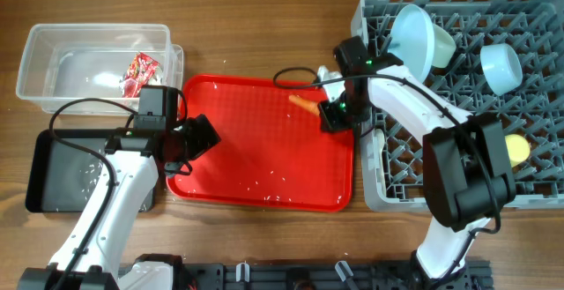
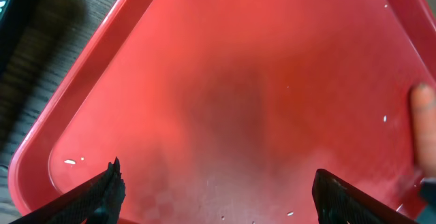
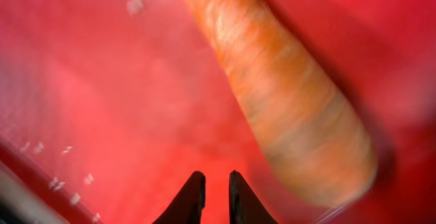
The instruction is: Sort waste into correct bins and load items into the dishwasher rack
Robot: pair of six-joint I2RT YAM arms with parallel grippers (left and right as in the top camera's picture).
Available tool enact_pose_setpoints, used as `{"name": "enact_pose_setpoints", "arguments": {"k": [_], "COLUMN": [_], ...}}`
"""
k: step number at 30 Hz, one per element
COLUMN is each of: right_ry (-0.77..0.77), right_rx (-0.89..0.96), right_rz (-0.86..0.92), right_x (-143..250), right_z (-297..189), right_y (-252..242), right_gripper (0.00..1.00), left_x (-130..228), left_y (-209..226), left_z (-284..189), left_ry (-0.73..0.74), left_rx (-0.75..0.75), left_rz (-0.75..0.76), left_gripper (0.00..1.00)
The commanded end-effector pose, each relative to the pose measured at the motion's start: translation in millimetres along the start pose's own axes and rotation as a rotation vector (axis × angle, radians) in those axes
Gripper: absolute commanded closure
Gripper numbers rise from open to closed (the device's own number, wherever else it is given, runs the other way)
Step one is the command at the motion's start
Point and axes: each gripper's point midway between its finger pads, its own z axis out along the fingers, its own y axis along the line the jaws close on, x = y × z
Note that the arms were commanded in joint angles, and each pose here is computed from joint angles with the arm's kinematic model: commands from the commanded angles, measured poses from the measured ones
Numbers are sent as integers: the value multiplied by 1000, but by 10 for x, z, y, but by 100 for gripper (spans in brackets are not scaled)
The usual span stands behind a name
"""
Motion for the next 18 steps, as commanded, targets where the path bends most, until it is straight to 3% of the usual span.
{"name": "enact_pose_setpoints", "arguments": {"k": [1,4,6,10,18], "right_ry": [-124,-267,-269,-205,-58], "right_rx": [-36,156,194,239,209], "right_rz": [-66,-13,-9,123,138], "right_x": [-155,-329,-331,-249,-97], "right_z": [-360,-742,-757,-475,117], "right_y": [210,12,-50,-263,-339], "right_gripper": [83,83,83,83,83], "left_x": [-8,-8,-7,-7,-7], "left_y": [-8,-10,-9,-9,-9], "left_z": [3,3,3,3,3], "left_ry": [3,3,3,3,3], "left_rx": [7,8,8,8,8], "left_rz": [-10,-10,-10,-10,-10], "left_gripper": [11,11,10,10,9]}}
